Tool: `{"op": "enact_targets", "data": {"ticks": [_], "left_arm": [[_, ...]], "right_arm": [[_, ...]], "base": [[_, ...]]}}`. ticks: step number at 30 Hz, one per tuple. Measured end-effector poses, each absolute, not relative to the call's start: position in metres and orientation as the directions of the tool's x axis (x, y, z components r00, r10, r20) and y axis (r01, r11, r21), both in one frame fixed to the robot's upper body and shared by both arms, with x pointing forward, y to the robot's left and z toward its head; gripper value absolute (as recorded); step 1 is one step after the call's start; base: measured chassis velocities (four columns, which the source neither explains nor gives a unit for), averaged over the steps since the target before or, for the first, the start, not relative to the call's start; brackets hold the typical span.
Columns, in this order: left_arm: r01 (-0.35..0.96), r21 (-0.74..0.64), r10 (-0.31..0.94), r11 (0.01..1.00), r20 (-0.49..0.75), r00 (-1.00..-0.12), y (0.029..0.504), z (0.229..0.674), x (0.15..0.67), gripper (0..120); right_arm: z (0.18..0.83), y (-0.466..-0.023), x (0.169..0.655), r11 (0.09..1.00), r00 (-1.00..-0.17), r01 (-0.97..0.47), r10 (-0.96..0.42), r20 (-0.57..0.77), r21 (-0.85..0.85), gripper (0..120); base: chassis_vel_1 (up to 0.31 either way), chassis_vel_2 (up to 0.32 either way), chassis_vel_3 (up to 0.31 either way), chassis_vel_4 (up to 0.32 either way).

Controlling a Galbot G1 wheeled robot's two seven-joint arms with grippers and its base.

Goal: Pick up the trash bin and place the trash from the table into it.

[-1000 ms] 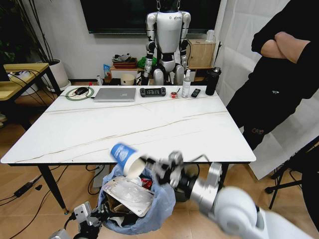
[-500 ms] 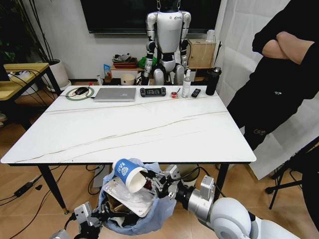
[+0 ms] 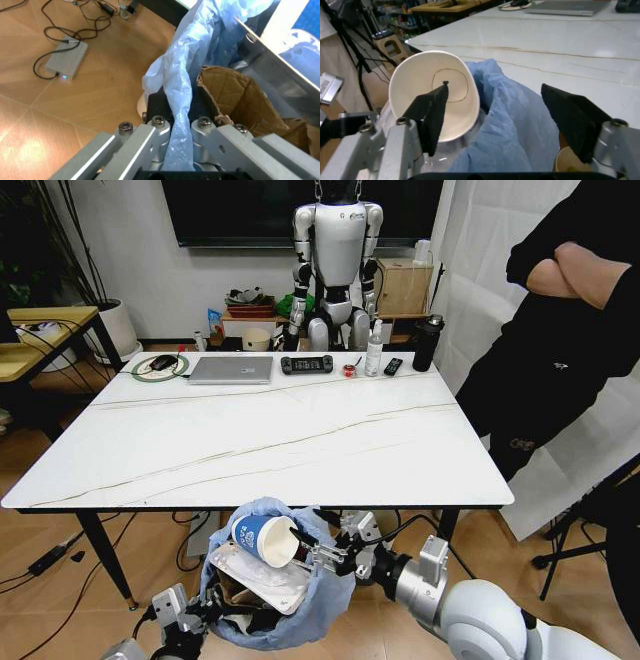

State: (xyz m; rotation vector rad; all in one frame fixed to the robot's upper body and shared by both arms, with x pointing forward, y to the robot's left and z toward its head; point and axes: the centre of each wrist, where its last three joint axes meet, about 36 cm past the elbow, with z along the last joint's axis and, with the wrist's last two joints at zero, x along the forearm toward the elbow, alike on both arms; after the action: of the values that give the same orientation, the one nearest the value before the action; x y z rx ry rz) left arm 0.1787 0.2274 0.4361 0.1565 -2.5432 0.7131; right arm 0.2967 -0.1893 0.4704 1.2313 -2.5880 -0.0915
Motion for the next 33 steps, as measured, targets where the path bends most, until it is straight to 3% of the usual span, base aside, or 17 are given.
{"op": "enact_targets", "data": {"ticks": [4,8,11,18,24,33], "left_arm": [[-0.229,-0.456,0.025,0.86,0.486,-0.873,0.229,0.436,0.179,0],[-0.225,-0.451,0.027,0.864,0.487,-0.873,0.231,0.436,0.179,0],[-0.214,-0.445,0.034,0.869,0.486,-0.873,0.232,0.437,0.179,0],[-0.185,-0.438,0.055,0.88,0.482,-0.875,0.236,0.436,0.178,0],[-0.148,-0.422,0.081,0.895,0.479,-0.874,0.24,0.432,0.182,0],[-0.086,-0.4,0.126,0.912,0.474,-0.872,0.249,0.422,0.188,0]], "right_arm": [[0.476,-0.201,0.292,0.667,-0.63,-0.731,-0.741,0.232,0.146,93],[0.485,-0.21,0.294,0.728,-0.701,-0.676,-0.682,0.209,0.111,99],[0.491,-0.222,0.3,0.806,-0.793,-0.582,-0.591,0.147,0.106,100],[0.48,-0.254,0.322,0.921,-0.922,-0.384,-0.387,0.024,0.071,100],[0.446,-0.292,0.319,0.958,-0.958,-0.281,-0.277,-0.077,0.047,100],[0.427,-0.329,0.297,0.994,-0.99,-0.11,-0.107,-0.097,0.026,100]], "base": [[0.0,0.0,0.0,0.0],[0.0,0.0,0.0,0.0],[0.0,0.0,0.0,0.0],[0.0,0.0,0.0,0.0],[0.0,0.0,0.0,0.0],[0.0,0.0,0.0,0.0]]}}
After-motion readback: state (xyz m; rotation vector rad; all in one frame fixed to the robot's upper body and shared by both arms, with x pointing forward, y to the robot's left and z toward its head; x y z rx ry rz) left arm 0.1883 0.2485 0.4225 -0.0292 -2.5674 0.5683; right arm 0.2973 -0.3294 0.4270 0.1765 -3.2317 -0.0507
